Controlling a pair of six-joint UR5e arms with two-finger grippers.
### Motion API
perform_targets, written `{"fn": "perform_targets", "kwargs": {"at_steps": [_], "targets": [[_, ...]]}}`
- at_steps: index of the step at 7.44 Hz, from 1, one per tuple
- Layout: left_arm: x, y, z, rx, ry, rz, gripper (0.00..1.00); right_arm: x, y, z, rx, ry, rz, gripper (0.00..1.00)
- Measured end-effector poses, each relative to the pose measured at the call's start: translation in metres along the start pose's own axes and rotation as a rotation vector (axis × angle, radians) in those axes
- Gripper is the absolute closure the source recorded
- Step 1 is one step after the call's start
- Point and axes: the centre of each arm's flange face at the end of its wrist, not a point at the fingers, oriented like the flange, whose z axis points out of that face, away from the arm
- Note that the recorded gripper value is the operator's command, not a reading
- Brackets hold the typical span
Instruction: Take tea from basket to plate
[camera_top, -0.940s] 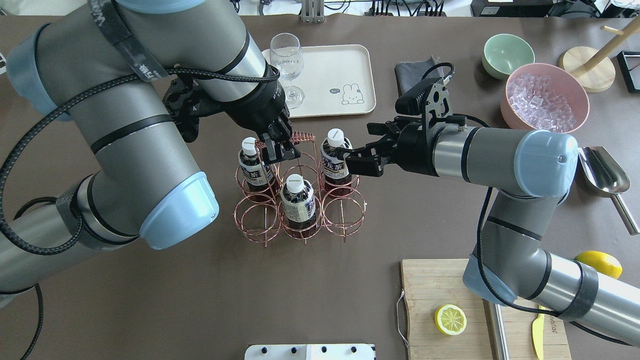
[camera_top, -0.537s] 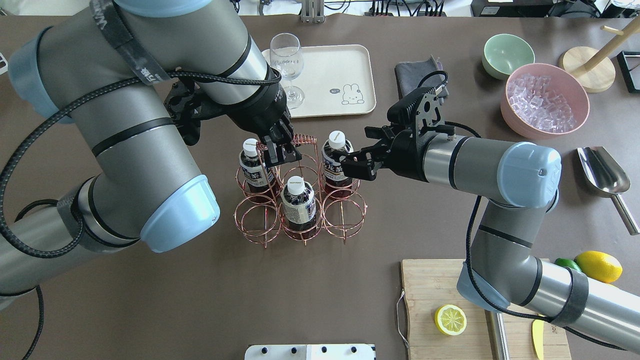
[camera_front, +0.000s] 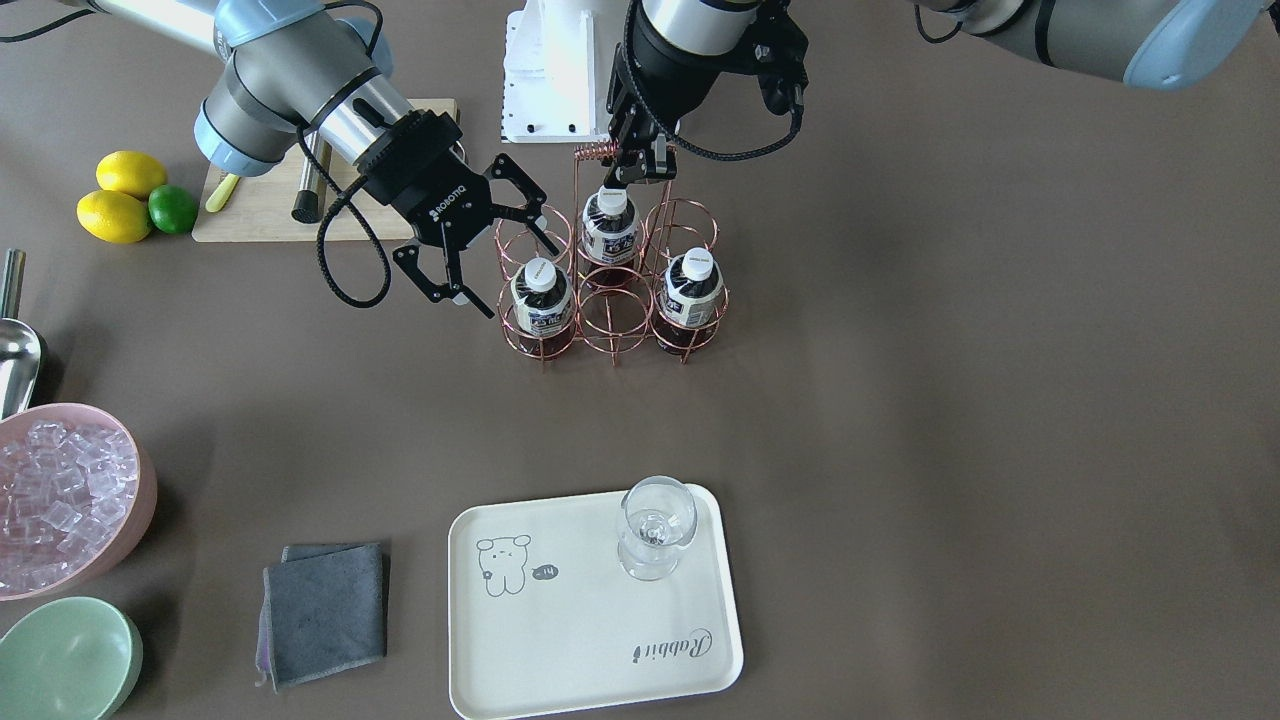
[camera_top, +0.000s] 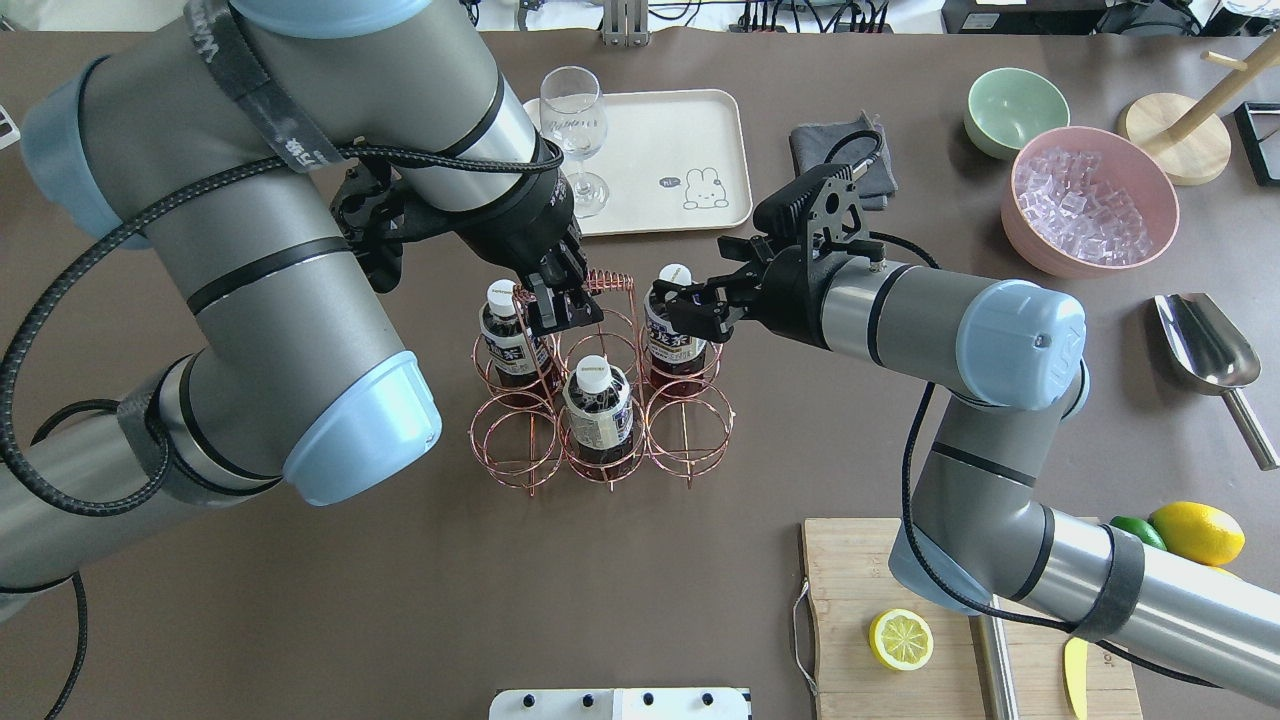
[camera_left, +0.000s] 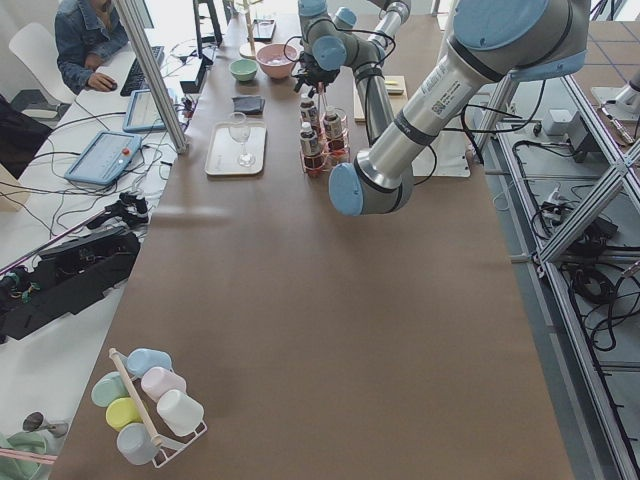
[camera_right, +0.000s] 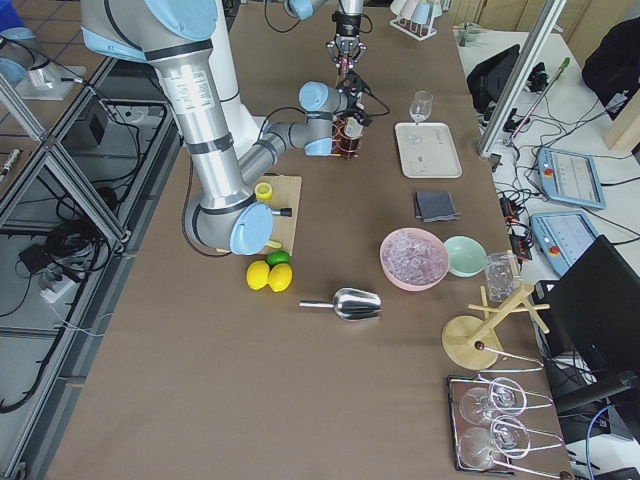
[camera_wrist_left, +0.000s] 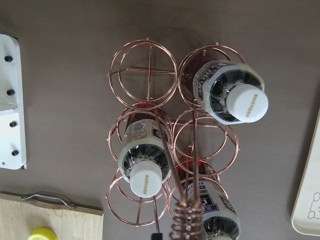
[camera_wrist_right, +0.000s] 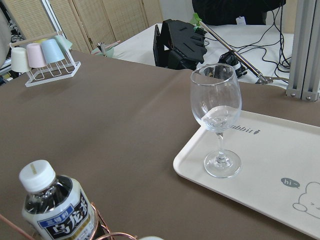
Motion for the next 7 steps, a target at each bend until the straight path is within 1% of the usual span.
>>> {"fn": "perform_targets", "kwargs": {"at_steps": [1,4,5,6,7], "targets": [[-0.001,0.0,0.002,0.002,-0.003,0.001,1.0,-0.003,-0.004,0.003,0.0,0.004,0.001,0.2],[-0.002,0.001,0.003,0.003,-0.005,0.002,1.0,-0.012,-0.002,0.008,-0.012,-0.001,0.006,0.2],[-0.002,0.001,0.003,0.003,-0.005,0.002,1.0,-0.015,-0.001,0.007,-0.013,-0.007,0.008,0.25],[-0.002,0.001,0.003,0.003,-0.005,0.002,1.0,-0.02,0.002,0.007,-0.016,-0.015,0.009,0.37],[-0.002,0.001,0.003,0.002,-0.005,0.002,1.0,-0.022,0.003,0.005,-0.018,-0.021,0.009,0.42]]}}
